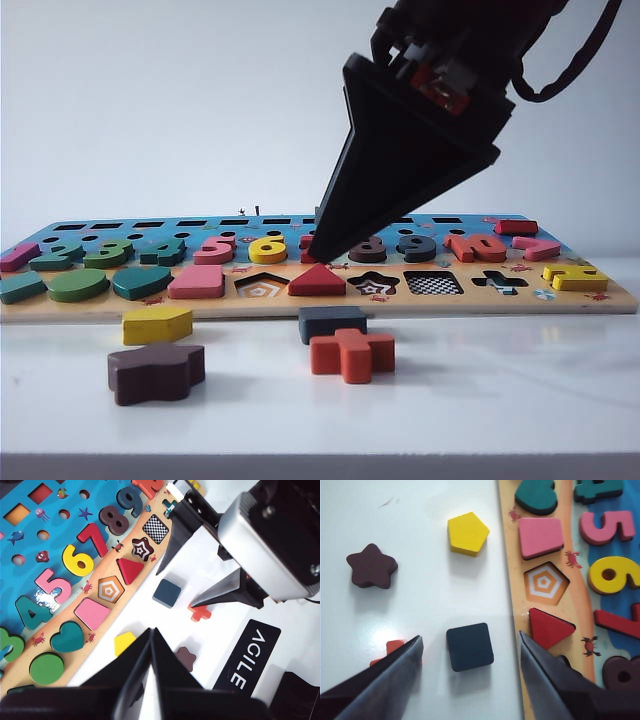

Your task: Insert the cube into the slot.

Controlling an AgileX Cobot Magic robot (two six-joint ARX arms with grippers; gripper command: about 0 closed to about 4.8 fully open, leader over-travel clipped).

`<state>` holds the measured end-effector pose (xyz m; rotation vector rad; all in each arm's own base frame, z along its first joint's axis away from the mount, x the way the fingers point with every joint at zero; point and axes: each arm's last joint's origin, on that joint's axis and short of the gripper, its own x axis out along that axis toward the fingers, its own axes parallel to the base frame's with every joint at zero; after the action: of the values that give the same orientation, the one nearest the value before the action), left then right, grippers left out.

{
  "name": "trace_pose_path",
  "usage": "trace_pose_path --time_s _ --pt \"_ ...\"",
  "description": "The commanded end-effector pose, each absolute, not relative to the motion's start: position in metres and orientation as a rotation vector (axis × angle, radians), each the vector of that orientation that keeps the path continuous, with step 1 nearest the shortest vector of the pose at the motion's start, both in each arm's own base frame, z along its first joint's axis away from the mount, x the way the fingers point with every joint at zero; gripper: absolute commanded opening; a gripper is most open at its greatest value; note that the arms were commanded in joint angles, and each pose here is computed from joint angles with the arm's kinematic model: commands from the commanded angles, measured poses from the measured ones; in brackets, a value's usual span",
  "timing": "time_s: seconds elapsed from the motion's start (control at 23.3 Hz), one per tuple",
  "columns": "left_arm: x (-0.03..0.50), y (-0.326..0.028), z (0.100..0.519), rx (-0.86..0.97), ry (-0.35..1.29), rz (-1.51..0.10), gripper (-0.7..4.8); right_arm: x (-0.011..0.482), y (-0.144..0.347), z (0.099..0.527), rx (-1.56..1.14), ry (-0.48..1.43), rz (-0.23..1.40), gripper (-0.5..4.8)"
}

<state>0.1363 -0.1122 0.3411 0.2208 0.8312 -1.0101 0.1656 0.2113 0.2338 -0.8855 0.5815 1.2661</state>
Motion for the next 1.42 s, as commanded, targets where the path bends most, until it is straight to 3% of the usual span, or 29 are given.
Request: trace_pose_path --time_s 0.04,0.52,0.73,1.42 --pt "0.137 -0.113 0.344 0.224 0.807 -1.017 0.17 0.169 0.214 0.234 -0.882 0.571 1.270 3.41" --pt "0.137 -0.113 0.343 0.225 0.807 -1.017 0.17 0.176 0.219 0.219 -0.902 0.624 1.277 3.26" --pt "0.137 -0.113 0.344 0.238 0.798 -1.024 0.17 0.180 0.216 0.219 -0.897 0.623 1.263 2.79" --pt "0.137 -0.113 0.344 0.238 0.799 -1.024 0.17 0.181 0.221 0.210 -0.867 0.652 1.325 2.79"
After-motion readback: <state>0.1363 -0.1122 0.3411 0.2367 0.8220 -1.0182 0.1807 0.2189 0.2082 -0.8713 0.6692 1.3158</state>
